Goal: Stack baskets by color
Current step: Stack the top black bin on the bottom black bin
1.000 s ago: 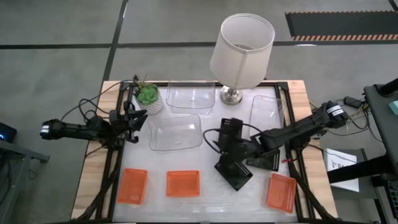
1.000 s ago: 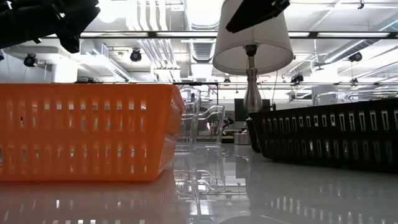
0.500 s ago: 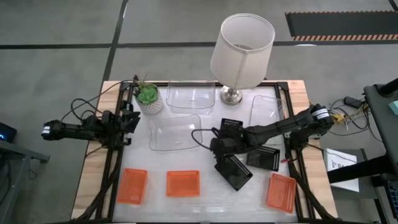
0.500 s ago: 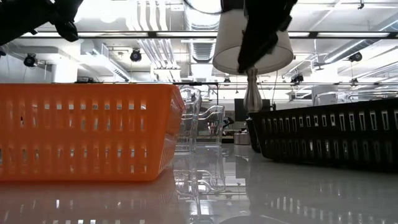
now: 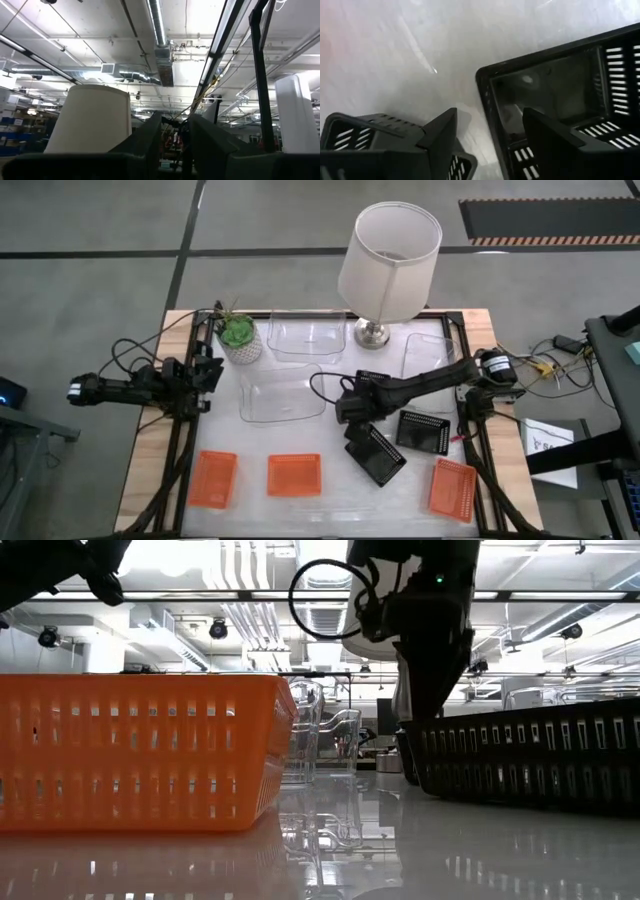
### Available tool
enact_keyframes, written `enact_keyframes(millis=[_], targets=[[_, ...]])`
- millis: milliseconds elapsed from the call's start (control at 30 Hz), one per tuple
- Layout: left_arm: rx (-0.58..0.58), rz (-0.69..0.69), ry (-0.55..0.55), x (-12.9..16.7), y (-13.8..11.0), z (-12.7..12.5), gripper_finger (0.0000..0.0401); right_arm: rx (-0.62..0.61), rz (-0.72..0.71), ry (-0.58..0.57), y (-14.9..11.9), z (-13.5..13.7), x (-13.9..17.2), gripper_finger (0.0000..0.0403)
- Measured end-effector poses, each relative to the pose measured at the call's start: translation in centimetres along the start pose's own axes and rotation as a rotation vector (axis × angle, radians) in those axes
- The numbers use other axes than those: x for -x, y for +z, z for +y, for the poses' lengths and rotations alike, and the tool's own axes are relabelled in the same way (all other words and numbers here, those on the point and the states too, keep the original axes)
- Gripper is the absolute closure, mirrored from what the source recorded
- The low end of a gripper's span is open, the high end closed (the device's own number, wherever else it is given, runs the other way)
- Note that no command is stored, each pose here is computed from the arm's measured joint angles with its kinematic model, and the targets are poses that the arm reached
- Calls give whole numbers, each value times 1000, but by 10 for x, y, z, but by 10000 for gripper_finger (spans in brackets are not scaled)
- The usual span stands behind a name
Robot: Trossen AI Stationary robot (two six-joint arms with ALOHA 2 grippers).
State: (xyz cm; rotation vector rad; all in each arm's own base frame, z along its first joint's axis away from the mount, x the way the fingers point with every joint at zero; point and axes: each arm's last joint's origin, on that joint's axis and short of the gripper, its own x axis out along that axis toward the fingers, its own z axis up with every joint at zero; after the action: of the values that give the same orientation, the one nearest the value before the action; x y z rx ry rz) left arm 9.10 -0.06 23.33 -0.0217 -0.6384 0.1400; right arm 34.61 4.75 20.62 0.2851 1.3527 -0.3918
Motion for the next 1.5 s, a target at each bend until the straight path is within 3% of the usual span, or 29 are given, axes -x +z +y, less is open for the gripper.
enact_keyframes(millis=[667,800,1133,1500], targets=[[-29,3,8,0,0,0,315,34,-12,-57,10,2,-31,187],[-28,3,8,0,-1,0,315,37,-13,-57,11,3,-33,223],[-28,3,8,0,-1,0,315,-9,-16,-58,11,3,-33,377],[-27,3,8,0,-1,0,315,22,-29,-105,10,7,-27,391]])
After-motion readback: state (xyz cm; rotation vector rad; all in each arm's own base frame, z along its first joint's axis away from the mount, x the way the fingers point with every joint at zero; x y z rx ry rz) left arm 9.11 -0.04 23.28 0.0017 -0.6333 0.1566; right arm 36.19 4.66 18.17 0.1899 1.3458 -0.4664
